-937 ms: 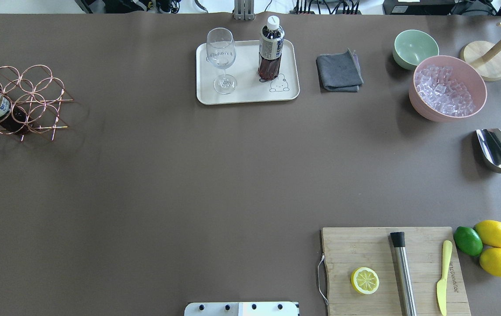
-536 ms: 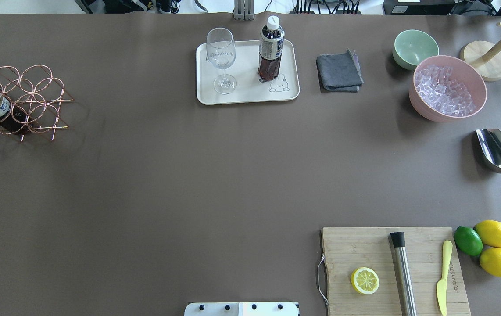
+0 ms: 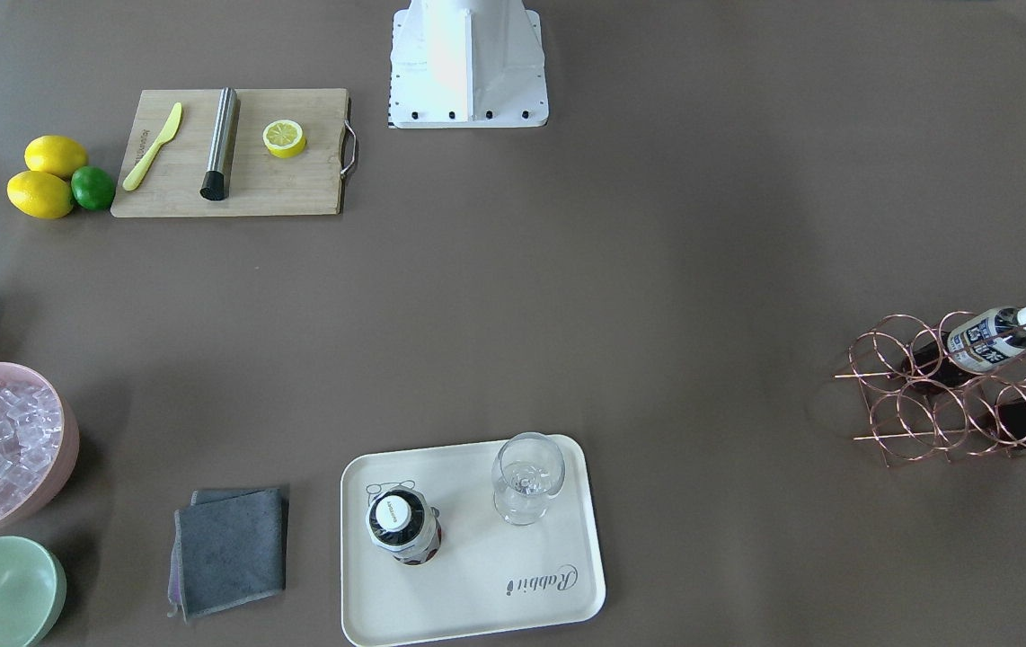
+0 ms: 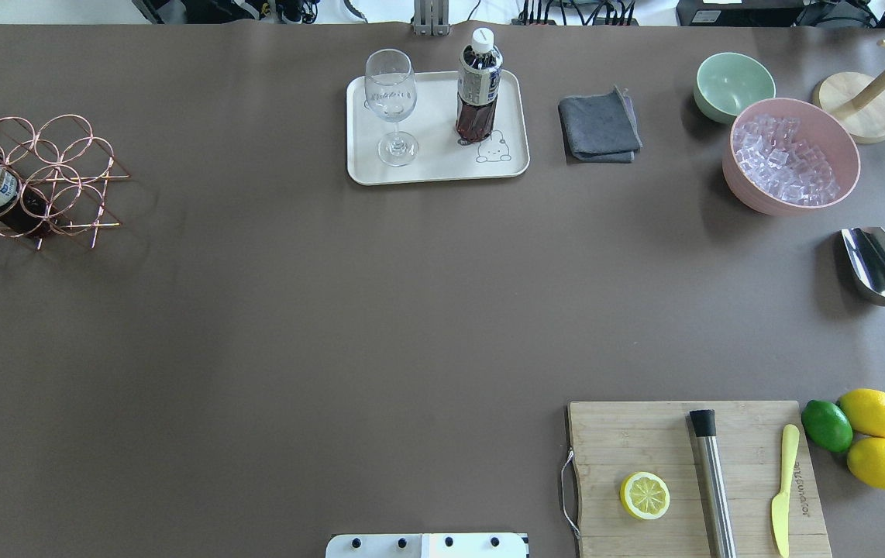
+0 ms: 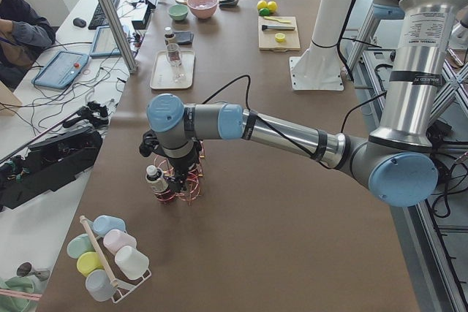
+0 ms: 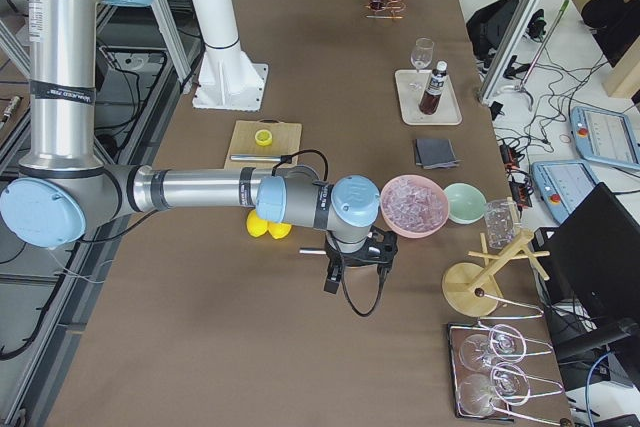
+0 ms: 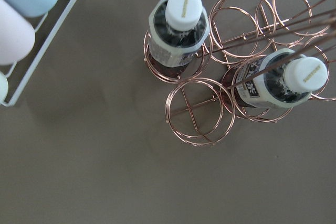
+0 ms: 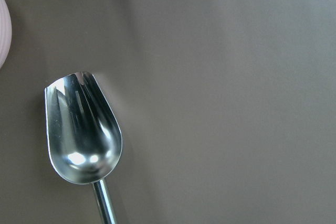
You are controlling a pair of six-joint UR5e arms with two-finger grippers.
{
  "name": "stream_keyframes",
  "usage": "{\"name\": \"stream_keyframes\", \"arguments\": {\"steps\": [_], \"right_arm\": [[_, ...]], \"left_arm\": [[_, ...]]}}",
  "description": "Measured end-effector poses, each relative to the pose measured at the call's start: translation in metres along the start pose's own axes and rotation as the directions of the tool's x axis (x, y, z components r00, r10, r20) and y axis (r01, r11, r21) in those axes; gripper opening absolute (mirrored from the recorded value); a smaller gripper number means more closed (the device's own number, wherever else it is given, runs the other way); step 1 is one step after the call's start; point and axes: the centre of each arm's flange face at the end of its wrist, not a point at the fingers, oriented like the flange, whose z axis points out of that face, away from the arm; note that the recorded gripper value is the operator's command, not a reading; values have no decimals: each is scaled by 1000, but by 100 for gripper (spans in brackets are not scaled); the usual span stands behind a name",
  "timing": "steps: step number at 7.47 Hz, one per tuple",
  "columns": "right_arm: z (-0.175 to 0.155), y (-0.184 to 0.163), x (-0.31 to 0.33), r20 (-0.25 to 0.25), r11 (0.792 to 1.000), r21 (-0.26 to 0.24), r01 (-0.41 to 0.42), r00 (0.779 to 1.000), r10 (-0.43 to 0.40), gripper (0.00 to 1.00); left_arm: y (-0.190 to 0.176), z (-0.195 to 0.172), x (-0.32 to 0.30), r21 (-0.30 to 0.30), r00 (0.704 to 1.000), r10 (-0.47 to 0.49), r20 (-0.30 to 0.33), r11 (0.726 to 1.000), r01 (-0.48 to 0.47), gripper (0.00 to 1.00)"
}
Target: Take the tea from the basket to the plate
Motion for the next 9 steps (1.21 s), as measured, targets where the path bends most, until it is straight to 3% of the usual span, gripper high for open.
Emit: {"name": "stream_keyframes", "arguments": {"steps": [2,4,9], "right_arm": [[0,0,0,0,1000,0,0,1000,0,100],[0,0,0,0,1000,1,1,1000,-1,100],[-1,0,-1,0,1000,1,1,1000,-1,100]], "left_arm": [[24,21,-14,-25,989,-131,-63,991,130,98],[30,32,-25,-46,983,-171,-72,985,168,97],[32,57,-50,-59,984,-176,-33,983,174,96]]}}
